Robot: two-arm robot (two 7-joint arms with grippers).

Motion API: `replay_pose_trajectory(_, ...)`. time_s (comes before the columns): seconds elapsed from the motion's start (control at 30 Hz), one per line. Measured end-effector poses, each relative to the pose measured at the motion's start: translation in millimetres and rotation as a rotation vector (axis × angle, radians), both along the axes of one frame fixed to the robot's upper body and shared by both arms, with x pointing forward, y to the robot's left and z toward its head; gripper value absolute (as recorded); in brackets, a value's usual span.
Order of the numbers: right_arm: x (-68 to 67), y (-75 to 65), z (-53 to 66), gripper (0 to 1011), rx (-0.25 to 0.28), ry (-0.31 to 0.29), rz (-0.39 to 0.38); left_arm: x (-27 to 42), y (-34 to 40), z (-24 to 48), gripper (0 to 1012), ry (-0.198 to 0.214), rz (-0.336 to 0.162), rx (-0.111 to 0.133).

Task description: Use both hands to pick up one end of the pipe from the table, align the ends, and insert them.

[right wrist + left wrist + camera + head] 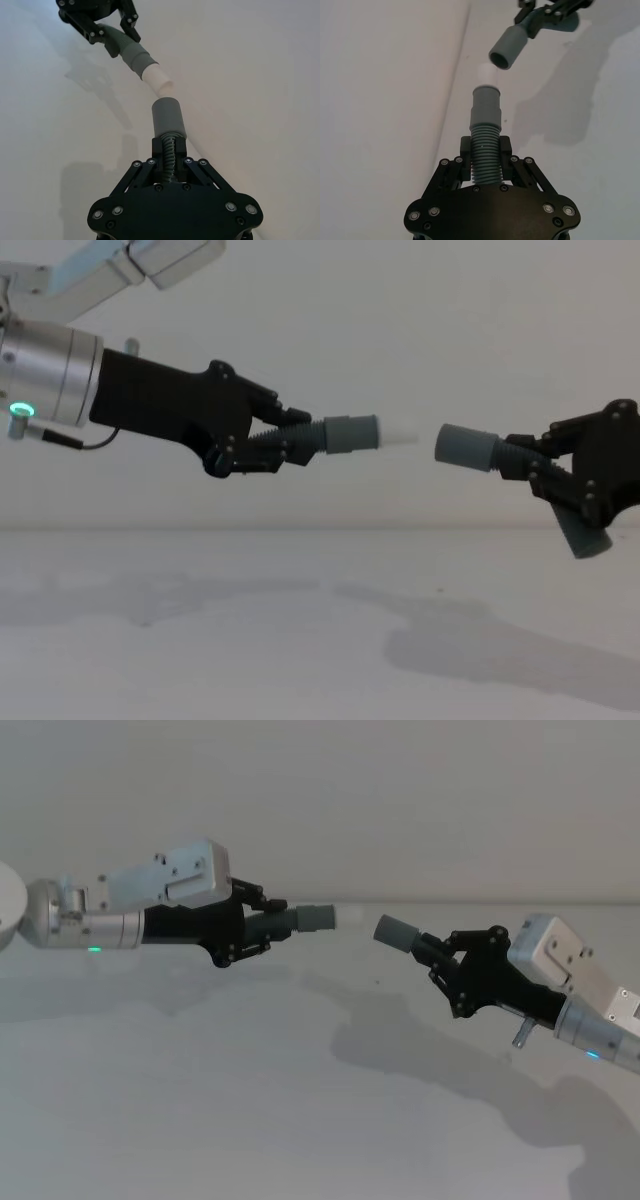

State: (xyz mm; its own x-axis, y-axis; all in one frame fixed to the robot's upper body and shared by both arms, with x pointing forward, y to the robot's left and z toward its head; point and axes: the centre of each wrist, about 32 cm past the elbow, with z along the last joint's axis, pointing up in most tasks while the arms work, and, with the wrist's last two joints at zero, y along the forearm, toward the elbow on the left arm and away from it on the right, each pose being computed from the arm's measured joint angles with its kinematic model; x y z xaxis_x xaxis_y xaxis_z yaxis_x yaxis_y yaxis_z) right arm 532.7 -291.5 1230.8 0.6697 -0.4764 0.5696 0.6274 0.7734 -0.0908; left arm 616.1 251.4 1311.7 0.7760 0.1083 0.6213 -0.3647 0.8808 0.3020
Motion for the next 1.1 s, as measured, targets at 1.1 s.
replay_pose_trajectory(1.1, 3.9, -17.3, 8.6, 123, -0.053, -0.077, 0.073, 16.5, -2.6, 26.5, 309, -0.142, -0.182, 0.114)
